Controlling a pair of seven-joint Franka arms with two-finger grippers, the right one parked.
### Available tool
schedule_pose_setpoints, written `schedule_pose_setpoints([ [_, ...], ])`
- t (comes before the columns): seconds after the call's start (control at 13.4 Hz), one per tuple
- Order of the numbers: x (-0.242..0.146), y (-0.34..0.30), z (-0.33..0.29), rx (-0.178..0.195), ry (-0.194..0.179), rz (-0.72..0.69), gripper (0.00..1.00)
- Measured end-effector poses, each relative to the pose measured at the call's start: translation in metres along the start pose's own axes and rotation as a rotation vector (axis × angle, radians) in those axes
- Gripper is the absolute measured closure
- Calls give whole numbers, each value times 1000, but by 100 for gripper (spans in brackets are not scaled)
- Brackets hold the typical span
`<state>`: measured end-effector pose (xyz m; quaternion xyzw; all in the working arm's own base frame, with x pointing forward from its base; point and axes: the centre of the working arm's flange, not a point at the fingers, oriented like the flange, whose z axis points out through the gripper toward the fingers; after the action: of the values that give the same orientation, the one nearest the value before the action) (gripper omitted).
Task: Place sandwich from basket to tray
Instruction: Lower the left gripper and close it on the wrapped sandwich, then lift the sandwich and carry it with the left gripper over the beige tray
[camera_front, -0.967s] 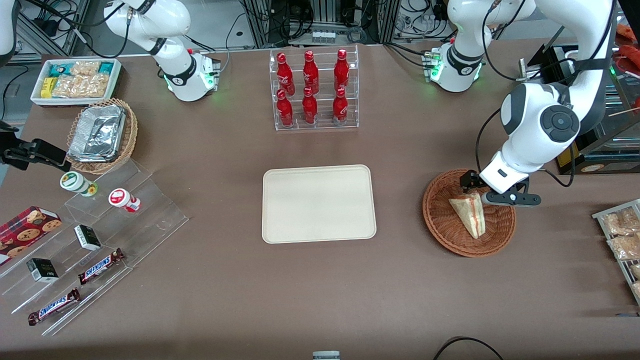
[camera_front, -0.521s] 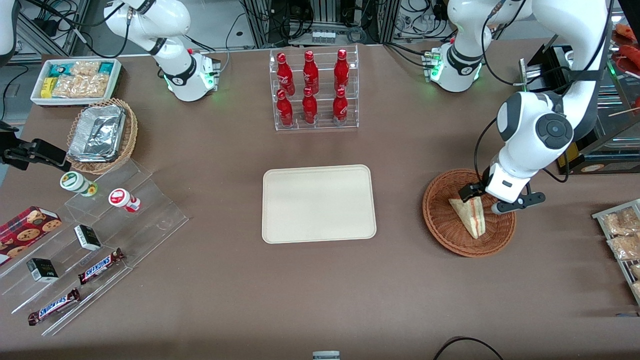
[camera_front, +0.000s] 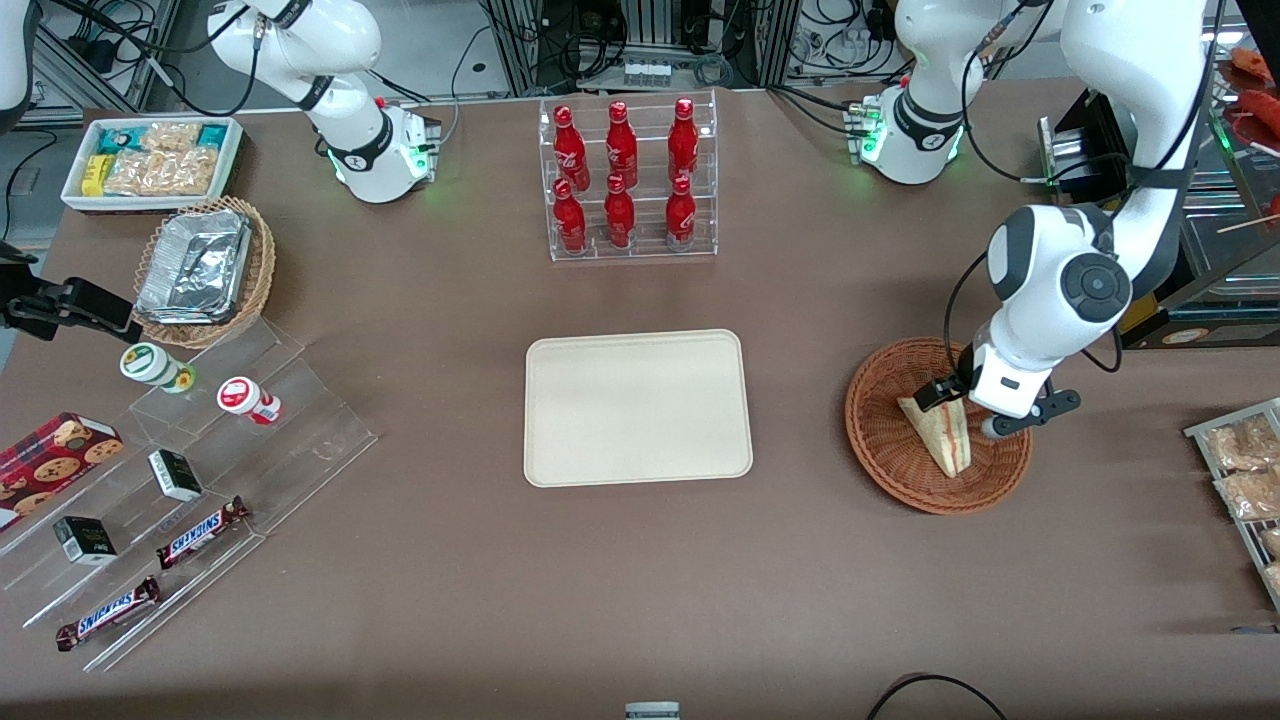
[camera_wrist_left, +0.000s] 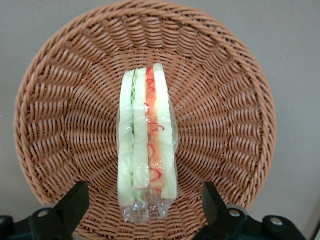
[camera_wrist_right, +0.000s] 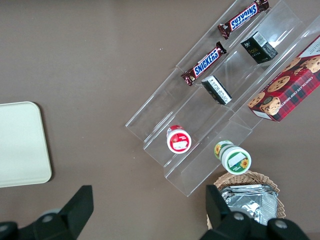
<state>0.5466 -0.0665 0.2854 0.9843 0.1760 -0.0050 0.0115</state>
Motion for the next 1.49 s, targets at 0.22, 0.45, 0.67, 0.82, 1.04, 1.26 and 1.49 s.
schedule_pose_setpoints([
  [0.22,2,1,15,-7,1,-22,0],
  [0.45,2,1,25,-6,-11,-26,4],
  [0.67,2,0,26,-6,-12,-26,39],
  [0.82,2,0,26,-6,-12,-26,59],
  [1.04,2,0,26,-3,-8,-21,74],
  [1.26,5,2,19,-3,-2,-20,85],
  [1.49,12,10,-14,36,-62,-14,85],
])
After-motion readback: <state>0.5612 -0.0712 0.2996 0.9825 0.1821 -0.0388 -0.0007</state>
